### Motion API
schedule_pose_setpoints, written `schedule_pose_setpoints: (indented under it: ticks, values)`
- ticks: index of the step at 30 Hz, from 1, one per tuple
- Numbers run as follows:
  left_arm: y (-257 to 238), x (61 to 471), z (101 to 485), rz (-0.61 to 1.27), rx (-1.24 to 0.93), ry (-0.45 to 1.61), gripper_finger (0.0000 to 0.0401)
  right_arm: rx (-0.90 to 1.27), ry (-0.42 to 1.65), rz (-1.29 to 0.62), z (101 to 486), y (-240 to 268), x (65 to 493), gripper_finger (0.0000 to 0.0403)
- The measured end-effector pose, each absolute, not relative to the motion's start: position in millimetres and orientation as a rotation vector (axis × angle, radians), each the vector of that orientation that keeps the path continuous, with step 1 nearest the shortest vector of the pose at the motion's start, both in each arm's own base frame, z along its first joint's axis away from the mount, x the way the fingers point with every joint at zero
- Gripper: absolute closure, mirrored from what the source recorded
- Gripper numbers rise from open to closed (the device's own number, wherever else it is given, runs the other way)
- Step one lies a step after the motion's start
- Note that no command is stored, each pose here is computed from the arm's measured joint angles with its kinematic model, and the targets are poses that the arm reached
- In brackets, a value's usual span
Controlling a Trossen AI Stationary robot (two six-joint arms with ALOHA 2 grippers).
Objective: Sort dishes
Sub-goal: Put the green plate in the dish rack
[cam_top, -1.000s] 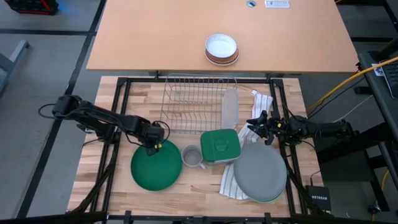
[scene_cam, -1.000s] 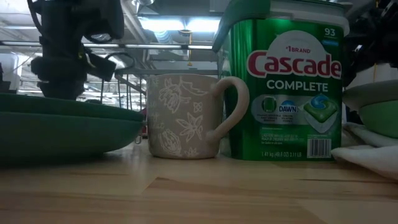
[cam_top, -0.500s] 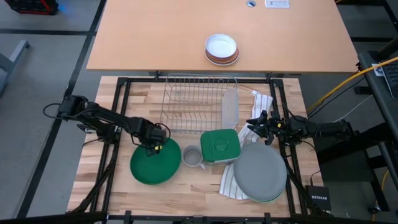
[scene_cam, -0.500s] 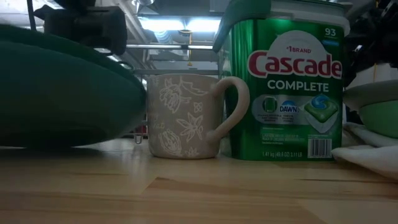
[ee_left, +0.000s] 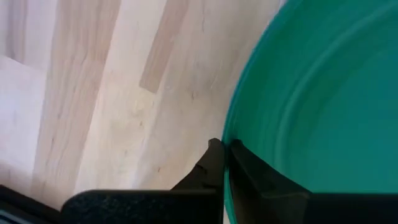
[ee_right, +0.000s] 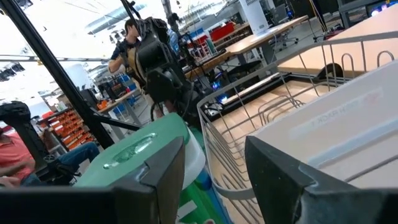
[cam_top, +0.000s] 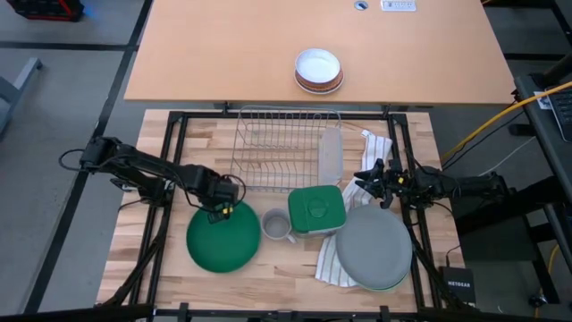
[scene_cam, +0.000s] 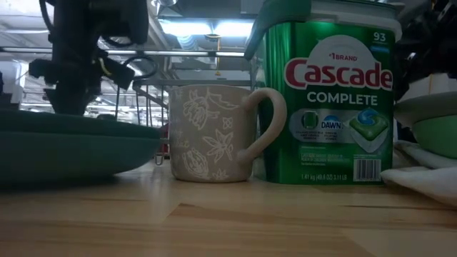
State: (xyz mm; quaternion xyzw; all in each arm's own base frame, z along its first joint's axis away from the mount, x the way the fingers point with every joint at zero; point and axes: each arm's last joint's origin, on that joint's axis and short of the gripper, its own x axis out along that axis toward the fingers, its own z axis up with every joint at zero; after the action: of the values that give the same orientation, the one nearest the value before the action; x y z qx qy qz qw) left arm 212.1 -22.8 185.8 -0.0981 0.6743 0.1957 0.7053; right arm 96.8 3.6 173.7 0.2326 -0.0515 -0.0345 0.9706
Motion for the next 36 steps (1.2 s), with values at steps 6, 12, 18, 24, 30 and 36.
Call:
schedule_pose_setpoints:
  ticks: [6, 12, 18, 24, 30, 36]
  values:
    - [-23.1, 215.1, 194.8, 0.396, -0.18, 1.499, 0.0401, 0.468, -0.089, -0.073, 172.3, 3.6, 96.9, 0.023]
    - [-25.3, 220.9, 204.0, 0.273, -0.078, 1.486, 0.0401, 0.466, -0.078, -0.076, 171.3, 3.6, 97.0, 0.023]
    - [-25.1, 220.8, 203.9, 0.265, -0.064, 1.492, 0.0401, 0.466, -0.077, -0.076, 171.2, 3.6, 97.0, 0.023]
    - [-23.6, 221.0, 204.0, 0.409, -0.129, 1.453, 0.0401, 0.466, -0.076, -0.076, 171.0, 3.6, 97.0, 0.023]
    - [-26.2, 221.9, 207.2, 0.466, -0.141, 1.424, 0.0401, 0.466, -0.076, -0.076, 171.1, 3.6, 97.0, 0.023]
    - [-40.7, 232.7, 228.8, 0.267, -0.081, 1.382, 0.0401, 0.466, -0.075, -0.076, 170.9, 3.6, 97.0, 0.023]
